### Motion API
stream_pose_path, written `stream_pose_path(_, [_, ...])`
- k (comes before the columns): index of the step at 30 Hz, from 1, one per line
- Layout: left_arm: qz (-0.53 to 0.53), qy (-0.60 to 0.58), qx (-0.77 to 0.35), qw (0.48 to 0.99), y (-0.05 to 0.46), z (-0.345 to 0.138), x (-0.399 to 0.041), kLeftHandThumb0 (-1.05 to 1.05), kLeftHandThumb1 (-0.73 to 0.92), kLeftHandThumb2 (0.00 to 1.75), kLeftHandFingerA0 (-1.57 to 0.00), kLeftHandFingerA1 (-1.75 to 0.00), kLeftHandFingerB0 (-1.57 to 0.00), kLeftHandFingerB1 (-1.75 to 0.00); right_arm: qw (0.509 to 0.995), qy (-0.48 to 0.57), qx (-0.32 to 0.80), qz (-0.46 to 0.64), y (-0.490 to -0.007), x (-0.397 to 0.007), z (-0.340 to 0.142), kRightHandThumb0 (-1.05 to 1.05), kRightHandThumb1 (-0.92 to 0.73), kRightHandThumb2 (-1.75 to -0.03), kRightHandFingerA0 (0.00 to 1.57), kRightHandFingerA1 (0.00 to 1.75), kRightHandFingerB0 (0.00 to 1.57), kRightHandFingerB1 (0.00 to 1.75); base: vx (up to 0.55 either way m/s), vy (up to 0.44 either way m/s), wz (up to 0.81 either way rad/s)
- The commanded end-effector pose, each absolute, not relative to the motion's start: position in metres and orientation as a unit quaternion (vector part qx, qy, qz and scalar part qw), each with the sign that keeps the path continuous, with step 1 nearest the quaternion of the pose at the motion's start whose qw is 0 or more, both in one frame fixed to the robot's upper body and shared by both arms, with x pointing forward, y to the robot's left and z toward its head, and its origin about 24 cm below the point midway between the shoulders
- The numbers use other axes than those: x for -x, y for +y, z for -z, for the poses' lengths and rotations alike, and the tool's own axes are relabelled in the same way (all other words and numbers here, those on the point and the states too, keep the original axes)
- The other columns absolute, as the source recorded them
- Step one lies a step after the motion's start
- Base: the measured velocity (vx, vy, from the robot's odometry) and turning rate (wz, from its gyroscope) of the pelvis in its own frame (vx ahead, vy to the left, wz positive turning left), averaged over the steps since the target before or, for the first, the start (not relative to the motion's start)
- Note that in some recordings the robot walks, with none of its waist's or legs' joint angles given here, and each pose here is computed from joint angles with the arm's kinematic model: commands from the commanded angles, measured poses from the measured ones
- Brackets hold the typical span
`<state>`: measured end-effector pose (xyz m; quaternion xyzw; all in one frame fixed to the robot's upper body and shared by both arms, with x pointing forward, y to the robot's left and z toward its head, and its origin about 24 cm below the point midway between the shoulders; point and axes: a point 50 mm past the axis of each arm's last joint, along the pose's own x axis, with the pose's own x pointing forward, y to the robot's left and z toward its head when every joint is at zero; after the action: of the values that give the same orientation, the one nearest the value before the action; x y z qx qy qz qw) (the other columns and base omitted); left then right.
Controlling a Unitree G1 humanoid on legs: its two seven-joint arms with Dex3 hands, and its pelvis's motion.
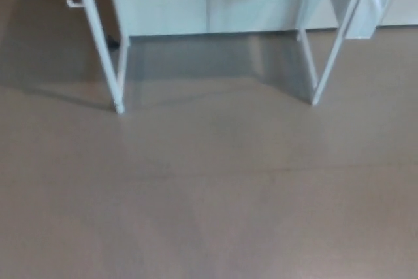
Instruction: The robot walks towards a table in front, picks a shampoo with left hand and puts it in a small grey container
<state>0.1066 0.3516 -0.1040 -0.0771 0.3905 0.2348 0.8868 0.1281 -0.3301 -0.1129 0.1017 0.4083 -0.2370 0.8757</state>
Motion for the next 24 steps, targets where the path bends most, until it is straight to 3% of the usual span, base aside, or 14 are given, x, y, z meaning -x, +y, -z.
stream_pose_path(1, [-0.238,0.406,0.058,0.880,0.3562,0.1059,-0.0851,-0.09,0.58,0.57,-0.45,-0.43,-0.39,-0.35,0.866,0.428,-0.095,0.240,-0.3324,-0.1089,0.1176,-0.15,-0.59,-0.57,0.61,0.47,0.44,0.38,0.33,0.188,-0.08])
stream_pose_path(6, [-0.219,0.403,0.020,0.888,0.3564,0.1040,-0.0831,-0.08,0.53,0.56,-0.56,-0.47,-0.40,-0.37,0.868,0.430,-0.082,0.233,-0.3297,-0.1098,0.1185,-0.15,-0.58,-0.57,0.61,0.47,0.46,0.39,0.37,0.067,0.08])
stream_pose_path(14, [-0.218,0.411,0.018,0.885,0.3573,0.1047,-0.0795,-0.05,0.57,0.57,-0.54,-0.47,-0.38,-0.36,0.864,0.436,-0.090,0.236,-0.3284,-0.1079,0.1201,-0.15,-0.57,-0.57,0.65,0.48,0.48,0.39,0.49,-0.123,0.36])
stream_pose_path(23, [-0.239,0.408,0.069,0.878,0.3552,0.1073,-0.0831,-0.10,0.55,0.56,-0.55,-0.45,-0.42,-0.36,0.865,0.436,-0.087,0.234,-0.3301,-0.1062,0.1196,-0.15,-0.57,-0.56,0.71,0.50,0.47,0.39,0.38,-0.010,-0.13])
stream_pose_path(24, [-0.227,0.406,0.067,0.883,0.3540,0.1072,-0.0828,-0.12,0.52,0.57,-0.49,-0.46,-0.37,-0.37,0.865,0.436,-0.090,0.232,-0.3299,-0.1063,0.1196,-0.15,-0.57,-0.56,0.66,0.49,0.45,0.38,0.42,0.145,-0.30])
